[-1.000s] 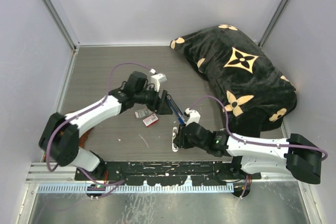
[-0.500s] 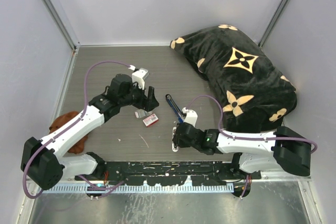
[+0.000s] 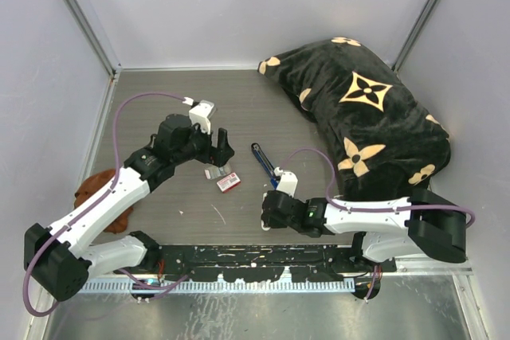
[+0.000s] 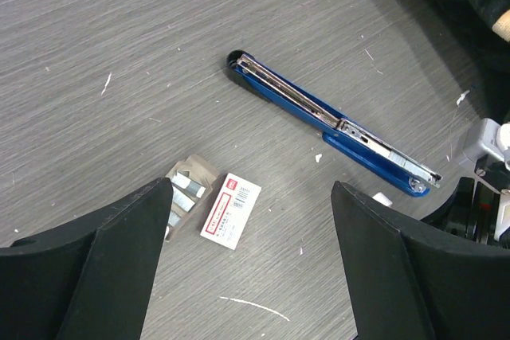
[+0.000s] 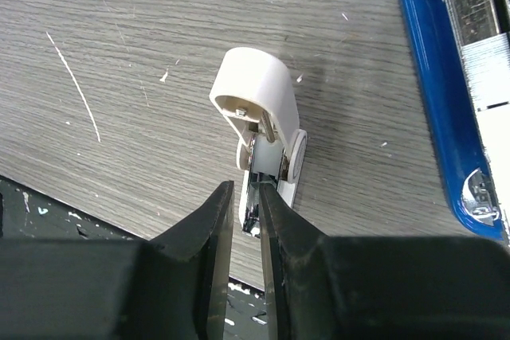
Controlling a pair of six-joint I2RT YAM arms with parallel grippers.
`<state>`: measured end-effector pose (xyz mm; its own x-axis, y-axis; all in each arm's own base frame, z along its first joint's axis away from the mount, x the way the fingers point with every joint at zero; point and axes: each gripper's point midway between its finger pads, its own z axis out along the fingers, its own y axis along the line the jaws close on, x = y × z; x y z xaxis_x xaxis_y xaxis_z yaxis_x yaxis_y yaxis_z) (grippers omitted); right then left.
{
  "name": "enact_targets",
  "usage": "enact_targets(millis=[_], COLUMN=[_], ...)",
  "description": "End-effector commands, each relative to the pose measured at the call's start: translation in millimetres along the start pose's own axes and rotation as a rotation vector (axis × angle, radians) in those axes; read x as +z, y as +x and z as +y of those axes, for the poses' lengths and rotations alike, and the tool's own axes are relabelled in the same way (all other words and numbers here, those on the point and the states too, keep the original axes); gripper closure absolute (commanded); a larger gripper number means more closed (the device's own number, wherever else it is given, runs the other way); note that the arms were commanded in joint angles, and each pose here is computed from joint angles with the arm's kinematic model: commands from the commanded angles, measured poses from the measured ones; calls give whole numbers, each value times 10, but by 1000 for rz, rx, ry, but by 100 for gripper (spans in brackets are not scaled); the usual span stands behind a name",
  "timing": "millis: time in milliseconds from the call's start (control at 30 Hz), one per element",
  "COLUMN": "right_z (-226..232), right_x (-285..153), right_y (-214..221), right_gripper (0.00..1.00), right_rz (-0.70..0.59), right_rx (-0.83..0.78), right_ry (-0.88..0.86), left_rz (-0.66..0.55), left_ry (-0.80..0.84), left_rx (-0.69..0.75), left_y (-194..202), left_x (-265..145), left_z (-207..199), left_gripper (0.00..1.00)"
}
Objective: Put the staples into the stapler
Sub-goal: Pick up the stapler.
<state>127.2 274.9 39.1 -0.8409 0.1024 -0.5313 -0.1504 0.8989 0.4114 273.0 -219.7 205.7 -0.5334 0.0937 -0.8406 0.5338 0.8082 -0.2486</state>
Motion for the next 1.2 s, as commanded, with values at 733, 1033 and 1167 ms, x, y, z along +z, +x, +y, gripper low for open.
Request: enact_targets(millis=[733,1033,1167], right_z=[317,749,911], right_x=[-260,-583,-865], right_y=[-305,-616,-818], right_gripper=[99,99,99], right_rz=[-109,-13,13], right_rx=[110,127,142], right_ry=[-182,-618,-826], left_rz=[-71,-160,-247], left_ry=[26,241,493], left_rx=[1,-100,-110], left_y=[-117,-17,54], left_x=[-71,-296,-581], left_z=[-55,-416,-792], left_gripper=[15,17,18])
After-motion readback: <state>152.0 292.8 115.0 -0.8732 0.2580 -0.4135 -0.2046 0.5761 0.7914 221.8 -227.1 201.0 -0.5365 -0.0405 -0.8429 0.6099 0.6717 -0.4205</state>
